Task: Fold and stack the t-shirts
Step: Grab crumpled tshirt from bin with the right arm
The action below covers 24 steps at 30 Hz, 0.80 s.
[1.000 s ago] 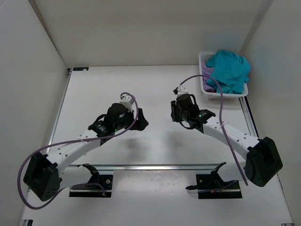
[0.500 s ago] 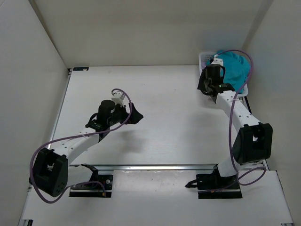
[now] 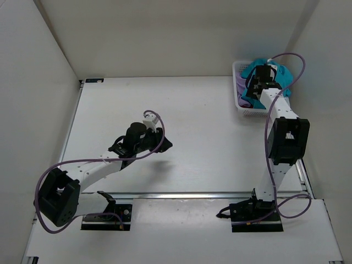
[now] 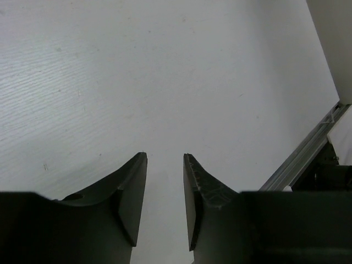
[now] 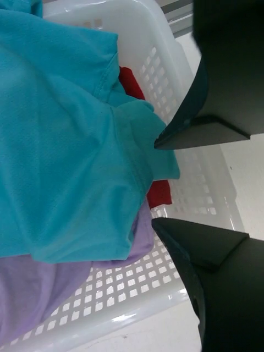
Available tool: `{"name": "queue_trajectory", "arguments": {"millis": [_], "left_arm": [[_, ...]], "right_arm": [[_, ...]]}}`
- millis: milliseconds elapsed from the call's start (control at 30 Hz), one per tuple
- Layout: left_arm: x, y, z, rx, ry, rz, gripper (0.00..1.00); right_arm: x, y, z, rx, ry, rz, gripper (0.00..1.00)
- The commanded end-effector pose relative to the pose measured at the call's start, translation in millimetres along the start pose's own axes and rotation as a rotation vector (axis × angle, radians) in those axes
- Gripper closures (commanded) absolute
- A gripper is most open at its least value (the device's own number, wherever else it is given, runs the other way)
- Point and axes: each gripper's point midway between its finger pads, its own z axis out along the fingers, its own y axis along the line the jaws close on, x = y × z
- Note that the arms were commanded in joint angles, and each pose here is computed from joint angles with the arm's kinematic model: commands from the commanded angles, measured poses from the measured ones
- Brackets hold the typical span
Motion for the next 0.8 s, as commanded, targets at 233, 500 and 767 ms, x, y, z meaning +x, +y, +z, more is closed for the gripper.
{"name": "queue_trajectory", "arguments": {"millis": [233,500,767], "left_arm": [[-3,0,-3,-0.022,-0.034,0.002,0.51],[-3,12,1,-0.075,-0.030,-0.016,0.55],[-25,-8,-6,-0.041,-0.070,-0.016,0.54]], "right_arm": [[-34,3,17,-0.013,-0.049,0.016,0.48],[-60,-3,-3,0.016,-0.126,0.034,1.00],[-168,38,-207,-0.189,-0.559,0.023,1.00]]}}
